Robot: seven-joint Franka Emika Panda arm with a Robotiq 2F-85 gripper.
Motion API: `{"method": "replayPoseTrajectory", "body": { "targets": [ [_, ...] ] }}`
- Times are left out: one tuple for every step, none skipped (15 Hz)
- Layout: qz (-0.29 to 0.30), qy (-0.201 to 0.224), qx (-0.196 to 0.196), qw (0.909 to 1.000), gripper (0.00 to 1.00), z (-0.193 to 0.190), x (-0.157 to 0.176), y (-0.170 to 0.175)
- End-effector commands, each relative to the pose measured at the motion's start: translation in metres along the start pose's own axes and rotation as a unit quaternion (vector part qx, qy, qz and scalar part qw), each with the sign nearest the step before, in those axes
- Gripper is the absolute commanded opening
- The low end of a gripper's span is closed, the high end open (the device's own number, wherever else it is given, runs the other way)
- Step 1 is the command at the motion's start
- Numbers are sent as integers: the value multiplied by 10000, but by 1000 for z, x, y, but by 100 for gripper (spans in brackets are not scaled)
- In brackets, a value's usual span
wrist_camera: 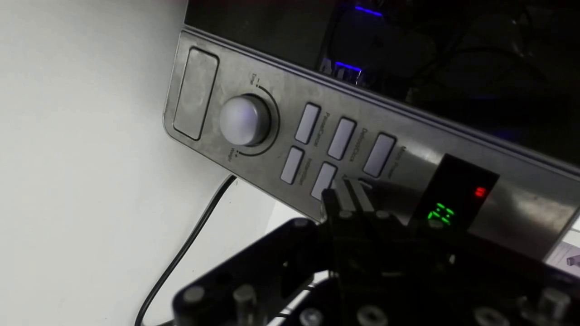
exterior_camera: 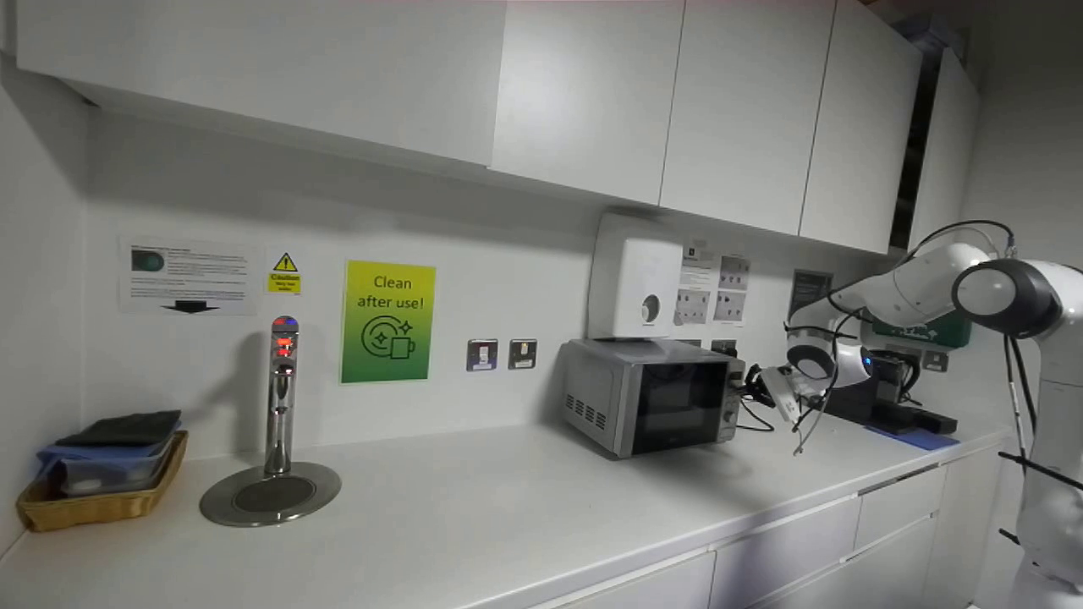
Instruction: Press a button on the microwave
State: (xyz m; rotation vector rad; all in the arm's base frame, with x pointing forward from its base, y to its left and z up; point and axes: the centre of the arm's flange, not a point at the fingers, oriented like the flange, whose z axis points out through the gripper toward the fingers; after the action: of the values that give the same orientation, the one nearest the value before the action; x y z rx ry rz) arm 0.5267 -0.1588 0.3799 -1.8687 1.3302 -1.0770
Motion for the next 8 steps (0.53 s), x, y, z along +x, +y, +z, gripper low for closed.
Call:
{"method": "replayPoseTrajectory", "body": {
  "targets": [
    [-102, -56, 197, 9997, 0, -12, 1, -2],
    [-147, -90, 199, 9997, 0, -16, 0, 0],
    [-190, -128, 205, 9995, 0, -19, -1, 2],
    [-229, -170, 220, 9994, 0, -22, -1, 4],
    [-262, -213, 239, 9991, 0, -24, -2, 5],
    [-291, -242, 253, 9990, 0, -26, -3, 7],
    [-316, -262, 271, 9988, 0, -28, -4, 7],
    [-338, -278, 289, 9986, 0, -29, -5, 8]
  ]
}}
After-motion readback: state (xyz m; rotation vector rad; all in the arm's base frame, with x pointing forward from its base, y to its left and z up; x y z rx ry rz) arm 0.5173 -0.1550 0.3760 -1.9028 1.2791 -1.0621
